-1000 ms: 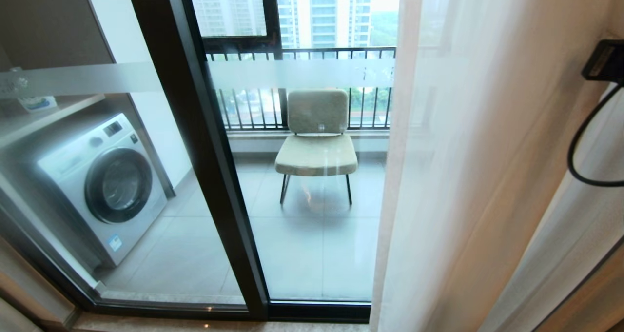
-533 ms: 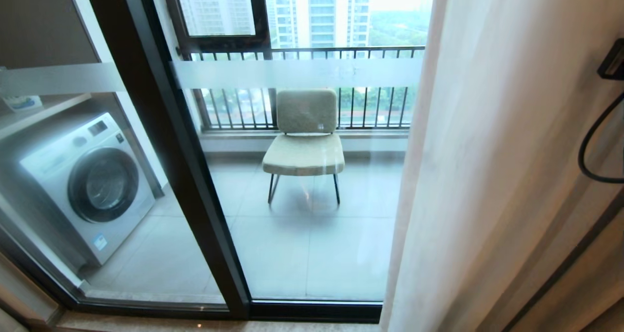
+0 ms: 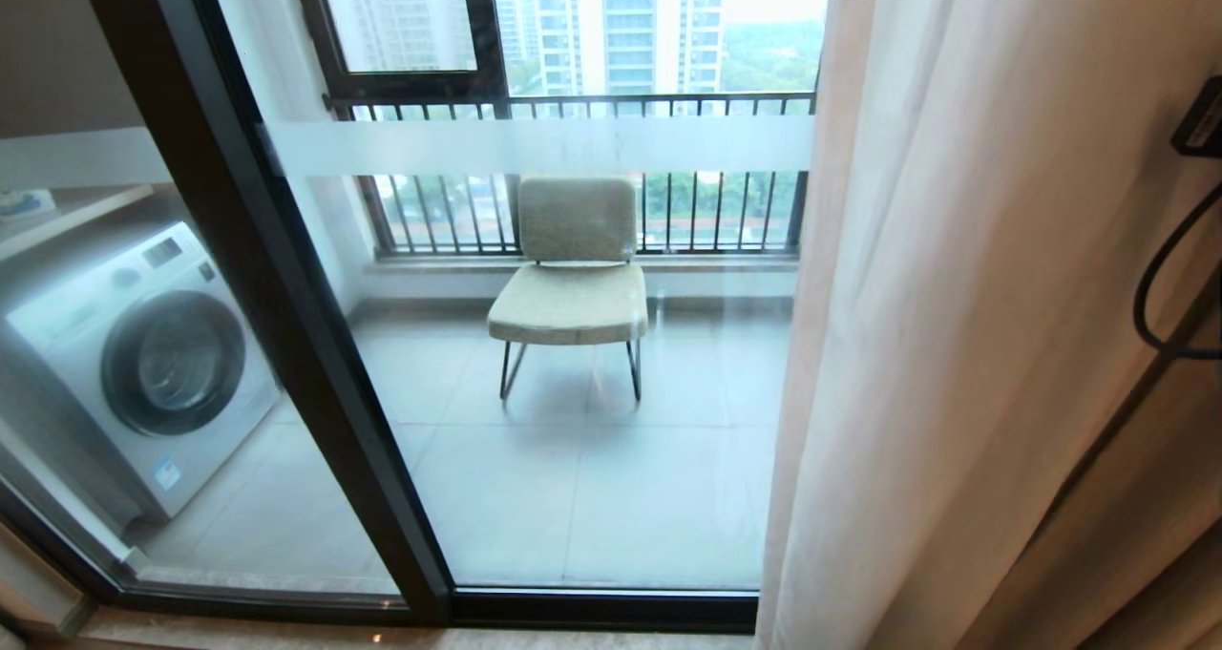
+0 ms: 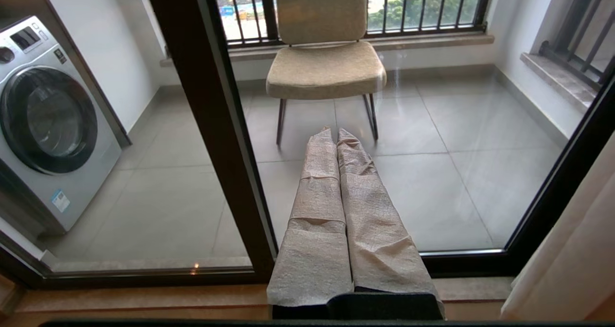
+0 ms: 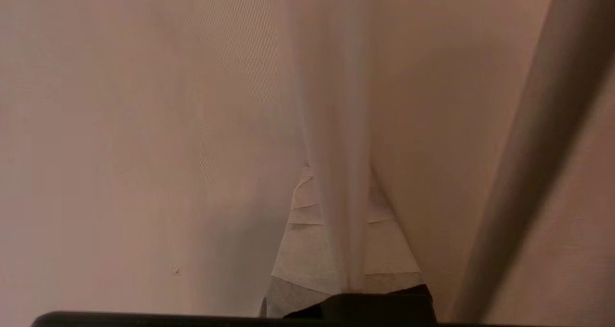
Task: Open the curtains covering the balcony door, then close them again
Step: Pull the inner curtains open on both sides
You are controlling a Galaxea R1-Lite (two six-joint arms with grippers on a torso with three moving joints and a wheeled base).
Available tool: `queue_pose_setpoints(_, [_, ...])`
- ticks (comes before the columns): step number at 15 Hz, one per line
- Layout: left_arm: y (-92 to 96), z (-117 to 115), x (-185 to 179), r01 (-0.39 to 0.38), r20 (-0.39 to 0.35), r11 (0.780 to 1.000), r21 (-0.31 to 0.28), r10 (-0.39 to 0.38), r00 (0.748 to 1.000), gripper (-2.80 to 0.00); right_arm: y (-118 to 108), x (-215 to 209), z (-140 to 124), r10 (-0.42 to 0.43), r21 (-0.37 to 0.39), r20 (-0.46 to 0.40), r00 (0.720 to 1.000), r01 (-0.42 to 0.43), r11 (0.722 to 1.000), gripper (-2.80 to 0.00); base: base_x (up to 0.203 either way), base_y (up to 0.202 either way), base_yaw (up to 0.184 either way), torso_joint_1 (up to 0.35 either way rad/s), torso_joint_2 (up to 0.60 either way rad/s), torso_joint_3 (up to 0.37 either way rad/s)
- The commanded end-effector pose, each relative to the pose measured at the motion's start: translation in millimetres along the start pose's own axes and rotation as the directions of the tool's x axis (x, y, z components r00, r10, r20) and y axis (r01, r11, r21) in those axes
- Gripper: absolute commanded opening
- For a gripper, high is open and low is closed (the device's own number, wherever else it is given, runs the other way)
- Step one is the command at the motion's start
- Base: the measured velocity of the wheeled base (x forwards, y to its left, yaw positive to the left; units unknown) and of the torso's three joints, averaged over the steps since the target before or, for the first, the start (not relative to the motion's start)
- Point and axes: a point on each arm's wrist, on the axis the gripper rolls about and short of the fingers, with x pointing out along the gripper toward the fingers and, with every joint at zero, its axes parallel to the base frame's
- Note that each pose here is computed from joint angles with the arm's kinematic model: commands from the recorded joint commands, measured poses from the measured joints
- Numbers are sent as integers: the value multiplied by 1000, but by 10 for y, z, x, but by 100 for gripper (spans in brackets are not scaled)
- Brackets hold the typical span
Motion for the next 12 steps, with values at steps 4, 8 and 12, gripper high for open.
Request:
queue_pose_setpoints(4, [0,2,-1,0,0,1000,0,0,1000,-280,2,2,-10,-1,-2,0,1000,1,1000,-280,0,-194,0,5,3,0])
queue_pose_setpoints(8, [0,-3,0,0,-1,1000,-1,0,1000,-280,1,-5,-17,-1,-1,-3,1000,1,1000,-280,0,-192,1,6,1,3])
queue_pose_setpoints(12, [0,-3,0,0,-1,1000,-12,0,1000,-280,-1,-10,-11,-1,-1,-2,1000,1,1000,-280,0,-107,1,2,4,2])
